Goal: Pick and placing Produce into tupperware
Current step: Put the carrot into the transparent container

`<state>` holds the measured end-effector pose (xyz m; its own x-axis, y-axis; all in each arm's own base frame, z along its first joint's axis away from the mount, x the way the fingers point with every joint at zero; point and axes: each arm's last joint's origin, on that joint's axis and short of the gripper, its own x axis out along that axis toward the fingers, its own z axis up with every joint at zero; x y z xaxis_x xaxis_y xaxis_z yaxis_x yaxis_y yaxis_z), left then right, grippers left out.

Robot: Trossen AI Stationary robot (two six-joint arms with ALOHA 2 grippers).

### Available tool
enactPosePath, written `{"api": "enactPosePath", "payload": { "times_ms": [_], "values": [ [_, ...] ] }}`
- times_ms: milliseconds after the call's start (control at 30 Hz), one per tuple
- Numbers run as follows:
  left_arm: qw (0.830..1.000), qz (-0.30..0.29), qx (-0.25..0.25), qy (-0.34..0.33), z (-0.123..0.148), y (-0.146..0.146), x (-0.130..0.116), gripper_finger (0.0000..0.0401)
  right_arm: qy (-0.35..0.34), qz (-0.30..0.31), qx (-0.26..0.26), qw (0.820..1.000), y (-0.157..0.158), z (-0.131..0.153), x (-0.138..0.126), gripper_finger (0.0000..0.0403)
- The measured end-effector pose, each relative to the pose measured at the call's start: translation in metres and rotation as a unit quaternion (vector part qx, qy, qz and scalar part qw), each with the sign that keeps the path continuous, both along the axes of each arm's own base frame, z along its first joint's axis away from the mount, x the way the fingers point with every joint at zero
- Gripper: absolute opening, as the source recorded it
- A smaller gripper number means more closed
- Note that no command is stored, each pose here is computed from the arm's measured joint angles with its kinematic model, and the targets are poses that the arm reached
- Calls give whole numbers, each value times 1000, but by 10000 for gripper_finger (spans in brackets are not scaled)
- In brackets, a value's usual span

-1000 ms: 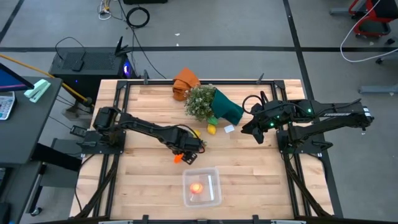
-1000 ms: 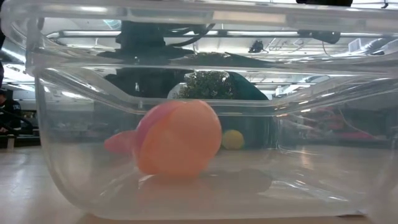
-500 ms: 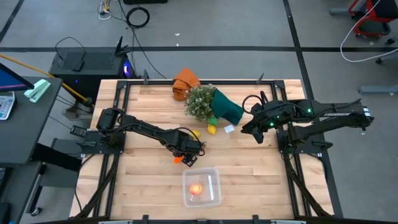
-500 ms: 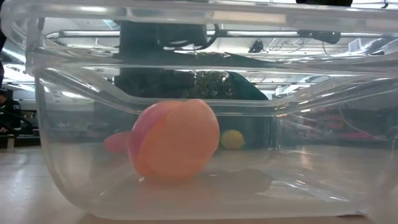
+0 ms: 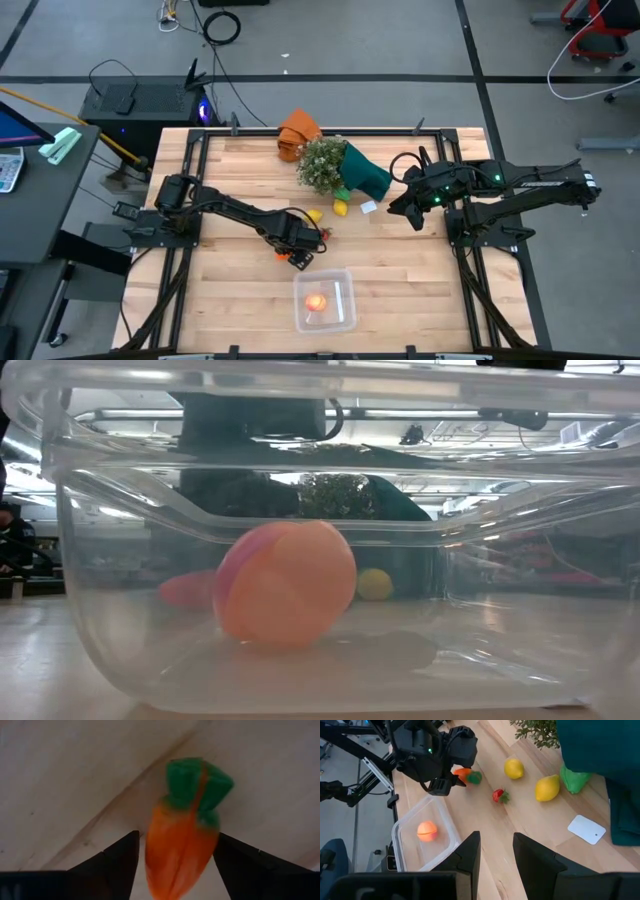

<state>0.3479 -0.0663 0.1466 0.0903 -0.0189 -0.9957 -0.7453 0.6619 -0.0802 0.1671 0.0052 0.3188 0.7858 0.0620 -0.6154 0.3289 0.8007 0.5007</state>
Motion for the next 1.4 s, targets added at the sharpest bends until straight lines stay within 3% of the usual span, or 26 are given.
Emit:
{"api": "enactPosePath", "payload": {
  "times_ms": [367, 667, 1033, 1400],
  "values": [
    [1000, -6, 1, -1, 0, 0, 0, 183, 0, -6, -4, 1000, 0, 0, 0, 85],
    [1000, -13, -2, -14, 12, 0, -2, 203, 0, -7, -3, 1000, 0, 0, 0, 85],
    [994, -24, -16, -103, 85, 4, -6, 185, 0, -10, 1, 1000, 0, 0, 0, 85],
    [969, -122, -27, -213, 173, -15, 1, 184, 1, -14, 6, 1000, 0, 0, 0, 85]
  ]
}}
